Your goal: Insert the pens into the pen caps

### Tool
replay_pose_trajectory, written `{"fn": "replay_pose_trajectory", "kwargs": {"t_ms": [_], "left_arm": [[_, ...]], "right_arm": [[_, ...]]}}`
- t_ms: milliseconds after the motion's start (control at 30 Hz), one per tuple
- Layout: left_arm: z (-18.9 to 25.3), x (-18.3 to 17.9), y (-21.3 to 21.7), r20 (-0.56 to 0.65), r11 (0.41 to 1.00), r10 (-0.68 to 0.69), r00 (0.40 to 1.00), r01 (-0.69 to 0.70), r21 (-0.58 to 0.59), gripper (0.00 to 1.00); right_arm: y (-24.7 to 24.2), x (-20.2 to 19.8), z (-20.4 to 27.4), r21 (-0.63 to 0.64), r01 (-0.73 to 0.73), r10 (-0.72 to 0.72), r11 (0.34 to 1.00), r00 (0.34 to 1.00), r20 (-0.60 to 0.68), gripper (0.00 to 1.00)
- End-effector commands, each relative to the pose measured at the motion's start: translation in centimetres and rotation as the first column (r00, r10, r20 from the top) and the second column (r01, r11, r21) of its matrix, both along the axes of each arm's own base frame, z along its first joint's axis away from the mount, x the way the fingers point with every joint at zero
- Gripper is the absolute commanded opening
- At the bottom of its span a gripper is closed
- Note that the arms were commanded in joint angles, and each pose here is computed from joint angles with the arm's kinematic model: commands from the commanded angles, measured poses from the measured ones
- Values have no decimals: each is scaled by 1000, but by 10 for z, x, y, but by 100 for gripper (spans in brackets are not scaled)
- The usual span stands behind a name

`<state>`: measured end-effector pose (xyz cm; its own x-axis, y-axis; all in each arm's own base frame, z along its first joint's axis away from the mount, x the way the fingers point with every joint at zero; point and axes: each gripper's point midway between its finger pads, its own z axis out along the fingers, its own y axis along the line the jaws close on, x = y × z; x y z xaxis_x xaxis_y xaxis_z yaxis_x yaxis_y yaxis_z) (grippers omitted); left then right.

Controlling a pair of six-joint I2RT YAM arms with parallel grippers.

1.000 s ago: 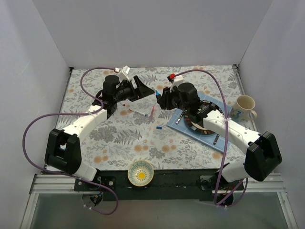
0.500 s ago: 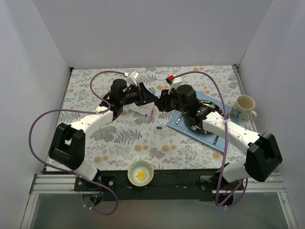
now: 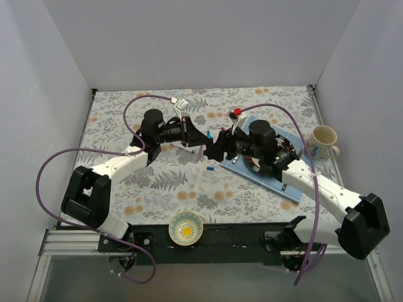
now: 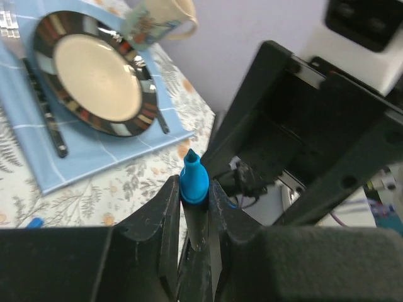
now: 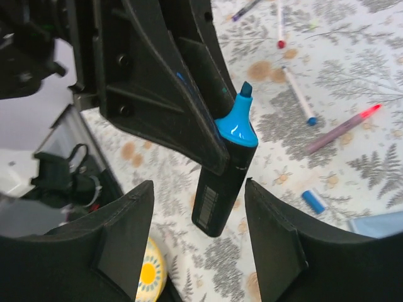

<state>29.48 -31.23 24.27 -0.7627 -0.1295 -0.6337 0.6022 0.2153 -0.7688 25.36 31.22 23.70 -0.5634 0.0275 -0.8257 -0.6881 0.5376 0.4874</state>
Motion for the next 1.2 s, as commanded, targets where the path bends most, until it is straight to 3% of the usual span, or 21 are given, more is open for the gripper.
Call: {"fn": "replay_pose_trajectory", "kwargs": {"t_ms": [0, 267, 467, 500, 533, 633, 767, 833, 867, 900, 1000, 1067, 1133, 1167], "left_arm": [[46, -41, 2, 172, 976, -171, 970, 191, -108, 0], [65, -59, 7, 241, 964, -178, 954, 217, -150, 0], [74, -60, 10, 265, 966, -150, 952, 198, -164, 0], [72, -59, 10, 262, 968, -148, 954, 194, -161, 0], [70, -59, 10, 258, 969, -148, 955, 193, -157, 0], [66, -60, 10, 247, 970, -145, 958, 187, -156, 0], [64, -57, 11, 235, 976, -121, 964, 159, -150, 46], [65, -55, 14, 231, 983, -73, 970, 109, -148, 51], [65, -52, 16, 241, 987, -48, 969, 84, -139, 69], [62, -49, 18, 202, 992, -18, 979, 43, -118, 82], [56, -35, 26, 152, 994, 101, 983, -92, -61, 98], [65, -12, 45, 139, 949, 316, 939, -313, -43, 98], [56, 2, 74, 51, 857, 512, 857, -514, 31, 98], [55, 23, 102, 41, 725, 685, 727, -687, 52, 98]], "right_arm": [[1, -32, 38, 182, -151, 149, 972, 989, 27, 64], [4, -56, 48, 304, -251, 261, 919, 965, 9, 53], [9, -62, 38, 360, -279, 311, 890, 950, -31, 51], [9, -61, 37, 363, -278, 309, 889, 950, -30, 45], [9, -62, 37, 366, -281, 309, 887, 951, -21, 25], [8, -63, 36, 377, -285, 312, 881, 950, -9, 1], [6, -64, 40, 397, -272, 292, 876, 956, 11, 1], [4, -63, 38, 386, -262, 278, 885, 961, 15, 1], [3, -62, 38, 381, -258, 271, 888, 962, 19, 1], [2, -61, 37, 373, -254, 263, 893, 964, 26, 1], [-2, -57, 32, 355, -218, 232, 909, 973, 5, 1], [-5, -51, 21, 317, -172, 191, 933, 981, -28, 1], [-10, -46, 21, 300, -142, 153, 943, 988, -14, 1], [-12, -45, 21, 298, -133, 142, 945, 990, -10, 1]]}}
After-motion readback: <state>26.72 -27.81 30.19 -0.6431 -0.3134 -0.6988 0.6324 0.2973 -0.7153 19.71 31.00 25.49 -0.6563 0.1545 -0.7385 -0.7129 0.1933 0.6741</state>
